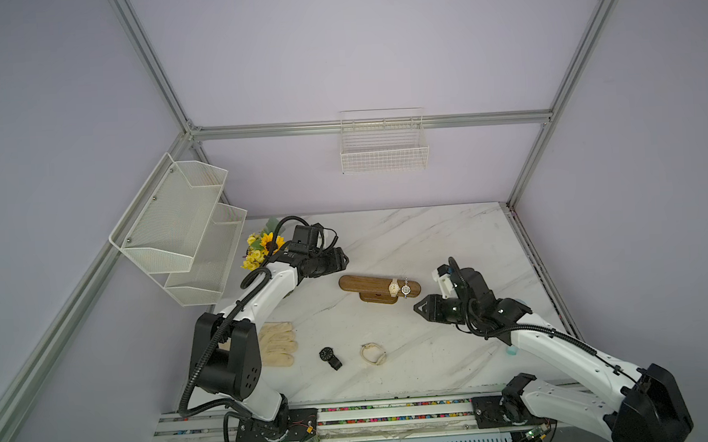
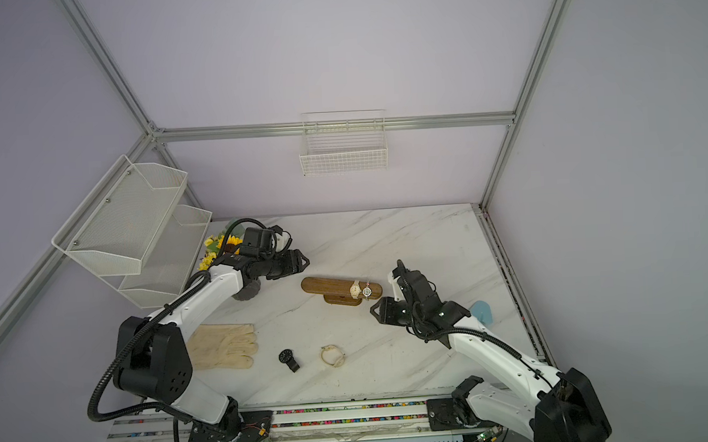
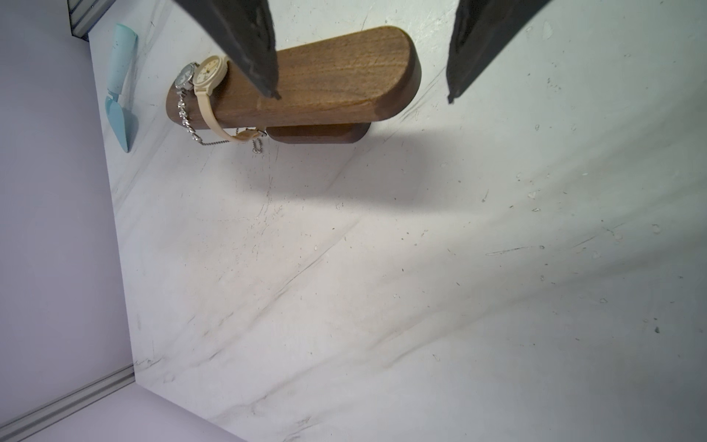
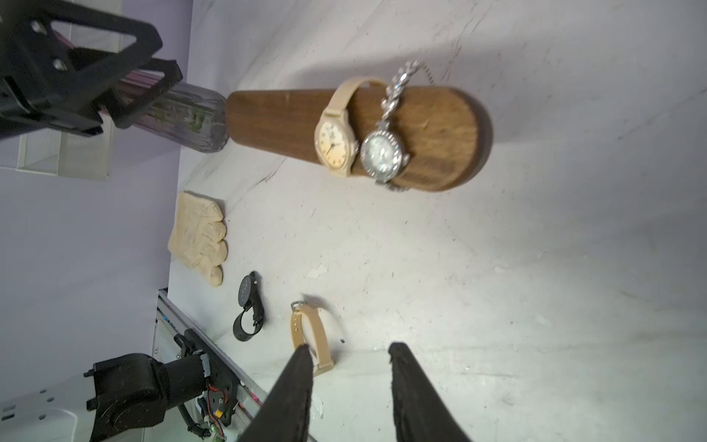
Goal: Place watch on stand
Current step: Adjust the stand at the center of the board, then pick up the watch at the center of the board.
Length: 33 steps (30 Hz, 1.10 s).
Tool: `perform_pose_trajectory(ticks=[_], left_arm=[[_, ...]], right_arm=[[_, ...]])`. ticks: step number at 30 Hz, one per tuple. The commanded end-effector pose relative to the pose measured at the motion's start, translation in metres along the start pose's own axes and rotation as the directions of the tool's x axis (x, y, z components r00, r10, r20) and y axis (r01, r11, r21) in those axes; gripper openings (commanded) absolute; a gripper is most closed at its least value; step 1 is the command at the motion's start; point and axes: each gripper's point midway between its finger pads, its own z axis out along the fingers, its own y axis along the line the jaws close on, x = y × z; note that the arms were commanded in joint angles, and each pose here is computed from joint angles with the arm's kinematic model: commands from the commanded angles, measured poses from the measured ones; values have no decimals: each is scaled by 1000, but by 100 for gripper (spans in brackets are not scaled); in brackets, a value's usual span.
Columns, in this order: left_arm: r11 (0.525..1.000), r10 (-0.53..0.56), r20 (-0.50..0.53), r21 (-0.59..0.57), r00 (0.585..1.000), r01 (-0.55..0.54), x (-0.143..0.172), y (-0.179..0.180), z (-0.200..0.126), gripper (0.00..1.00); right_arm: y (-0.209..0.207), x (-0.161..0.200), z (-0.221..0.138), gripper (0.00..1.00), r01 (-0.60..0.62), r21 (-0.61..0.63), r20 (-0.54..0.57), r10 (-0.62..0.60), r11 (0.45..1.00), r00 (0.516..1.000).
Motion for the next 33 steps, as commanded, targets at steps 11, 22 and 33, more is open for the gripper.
perform_pose_trajectory(ticks=[11,22,33], left_arm=[[996,87,105,18,991,-90,3,-20,-52,69],[996,84,83,25,993,-86,16,-17,-52,69],[996,81,62,39,995,-83,23,-17,-50,69]], right_arm=[[55,84,74,36,204,163,-121,-186,965,975],[61,90,112,36,309,212,-185,-272,927,944],[51,99,124,37,375,198,-257,-321,906,912]])
